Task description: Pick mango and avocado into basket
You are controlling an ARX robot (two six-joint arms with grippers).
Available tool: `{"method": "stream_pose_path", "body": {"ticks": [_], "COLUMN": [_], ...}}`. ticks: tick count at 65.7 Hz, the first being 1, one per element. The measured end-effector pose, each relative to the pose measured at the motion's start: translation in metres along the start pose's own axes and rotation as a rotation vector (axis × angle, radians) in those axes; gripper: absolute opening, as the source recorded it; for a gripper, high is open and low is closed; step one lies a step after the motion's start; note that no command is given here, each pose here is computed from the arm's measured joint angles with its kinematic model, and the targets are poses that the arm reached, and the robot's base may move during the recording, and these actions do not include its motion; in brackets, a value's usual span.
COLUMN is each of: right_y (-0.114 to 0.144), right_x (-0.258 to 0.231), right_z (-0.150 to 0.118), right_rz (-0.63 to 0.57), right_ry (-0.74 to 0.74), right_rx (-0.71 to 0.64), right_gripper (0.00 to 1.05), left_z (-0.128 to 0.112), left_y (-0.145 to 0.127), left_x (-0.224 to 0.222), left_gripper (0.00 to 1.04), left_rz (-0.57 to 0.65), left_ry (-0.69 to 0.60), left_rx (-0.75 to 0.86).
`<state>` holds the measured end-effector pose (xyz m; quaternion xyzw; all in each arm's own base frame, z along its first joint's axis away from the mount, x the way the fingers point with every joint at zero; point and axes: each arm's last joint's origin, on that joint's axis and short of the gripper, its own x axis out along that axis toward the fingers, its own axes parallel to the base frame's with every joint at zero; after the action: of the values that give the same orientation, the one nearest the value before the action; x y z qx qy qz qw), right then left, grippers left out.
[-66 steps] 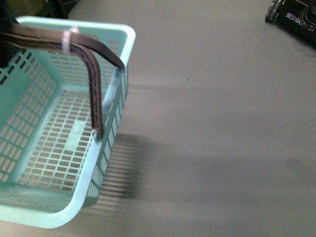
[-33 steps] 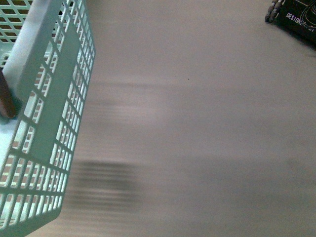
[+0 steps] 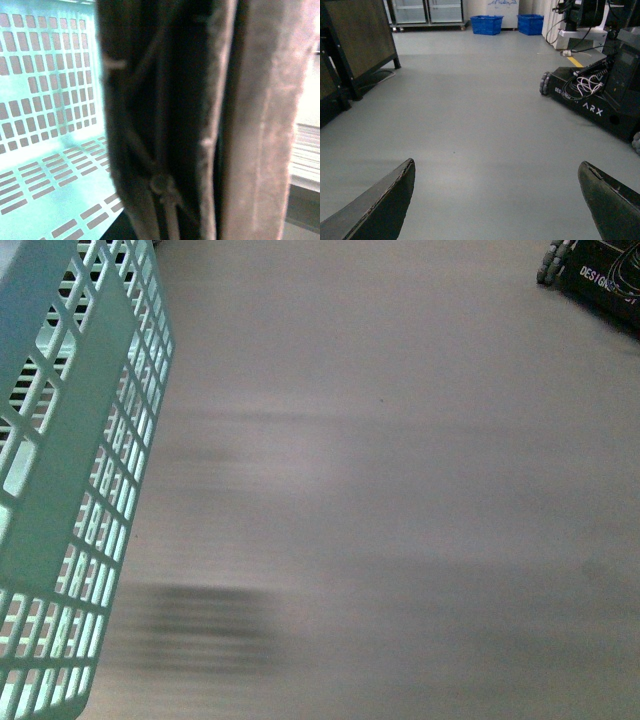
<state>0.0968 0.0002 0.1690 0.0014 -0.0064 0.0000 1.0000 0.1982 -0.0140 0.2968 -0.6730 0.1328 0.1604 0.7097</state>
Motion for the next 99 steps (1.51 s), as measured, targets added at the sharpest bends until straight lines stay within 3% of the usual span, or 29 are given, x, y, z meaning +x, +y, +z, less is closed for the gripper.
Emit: {"method": "stream_pose_path", "body": {"ticks": [99], "right_y": [0.0000], "right_x": [0.0000], "right_z": [0.0000], "right_rz": [0.000], "right_ry": [0.000], "right_rx": [0.000], "right_gripper": [0.96], "left_z": [0.0002], "left_y": [-0.0014], "left_x": [-0.0006], "left_gripper": [0.14], "left_rz": [-0.003], "left_ry": [-0.001], "left_rx": [0.000]}}
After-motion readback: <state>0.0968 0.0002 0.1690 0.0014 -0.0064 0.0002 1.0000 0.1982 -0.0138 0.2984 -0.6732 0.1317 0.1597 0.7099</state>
